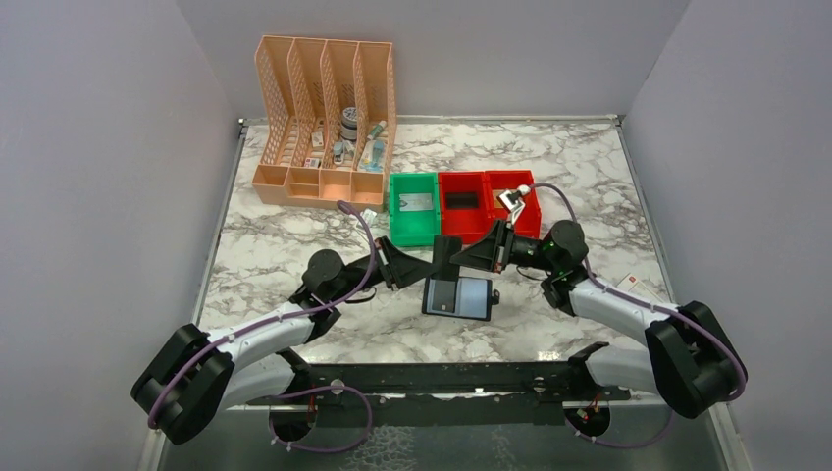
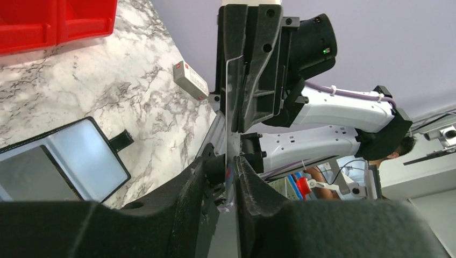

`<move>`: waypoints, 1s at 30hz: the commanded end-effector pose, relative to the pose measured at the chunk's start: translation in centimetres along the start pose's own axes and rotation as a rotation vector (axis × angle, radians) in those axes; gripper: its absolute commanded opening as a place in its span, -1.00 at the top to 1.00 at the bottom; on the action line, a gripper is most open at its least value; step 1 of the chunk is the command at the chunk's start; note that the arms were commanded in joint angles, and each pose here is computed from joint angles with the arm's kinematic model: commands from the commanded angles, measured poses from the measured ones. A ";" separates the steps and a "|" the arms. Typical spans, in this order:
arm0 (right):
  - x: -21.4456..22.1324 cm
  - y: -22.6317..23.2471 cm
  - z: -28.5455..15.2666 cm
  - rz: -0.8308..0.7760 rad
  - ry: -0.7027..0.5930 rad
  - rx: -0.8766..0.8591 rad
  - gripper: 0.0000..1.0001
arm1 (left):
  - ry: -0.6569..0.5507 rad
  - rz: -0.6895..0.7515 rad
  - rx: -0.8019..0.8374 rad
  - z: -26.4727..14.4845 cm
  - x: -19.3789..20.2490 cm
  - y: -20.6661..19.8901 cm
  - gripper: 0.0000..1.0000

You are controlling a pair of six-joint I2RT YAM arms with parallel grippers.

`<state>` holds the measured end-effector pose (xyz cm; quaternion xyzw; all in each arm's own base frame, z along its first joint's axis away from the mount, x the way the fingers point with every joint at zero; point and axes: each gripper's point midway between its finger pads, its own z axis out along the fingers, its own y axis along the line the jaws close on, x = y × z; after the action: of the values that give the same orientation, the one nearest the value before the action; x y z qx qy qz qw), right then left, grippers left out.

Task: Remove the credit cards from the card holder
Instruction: Remove the credit card from the card holder, then place the credit card in the storage box.

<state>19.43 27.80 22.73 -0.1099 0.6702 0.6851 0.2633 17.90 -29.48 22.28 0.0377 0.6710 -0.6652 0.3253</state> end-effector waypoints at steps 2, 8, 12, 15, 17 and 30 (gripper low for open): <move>-0.9 -0.6 -0.1 -0.044 -0.045 0.058 0.99 | -0.020 0.014 0.000 -0.2 -0.2 0.2 0.26; -2.4 -2.1 -0.5 -0.120 -0.100 0.204 0.99 | -0.035 0.032 -0.062 -0.5 -0.5 1.1 -0.35; -3.8 -2.9 -1.3 -0.195 -0.148 0.319 0.99 | -0.052 0.053 -0.127 -1.0 -0.7 2.1 -0.69; -4.6 -3.4 -1.8 -0.239 -0.163 0.385 0.99 | -0.063 0.071 -0.192 -1.5 -0.9 3.0 -0.92; -5.0 -3.6 -2.1 -0.271 -0.171 0.419 0.99 | -0.066 0.091 -0.241 -1.8 -1.1 3.7 -0.99; -10.3 -7.1 -4.8 -0.532 -0.215 0.765 0.98 | -0.027 0.415 -0.978 -8.8 -7.5 8.4 -0.99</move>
<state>27.90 22.59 21.66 -0.0897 0.7758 0.3987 0.4807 23.39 -23.40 19.80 -0.0018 0.8213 -0.3797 0.4257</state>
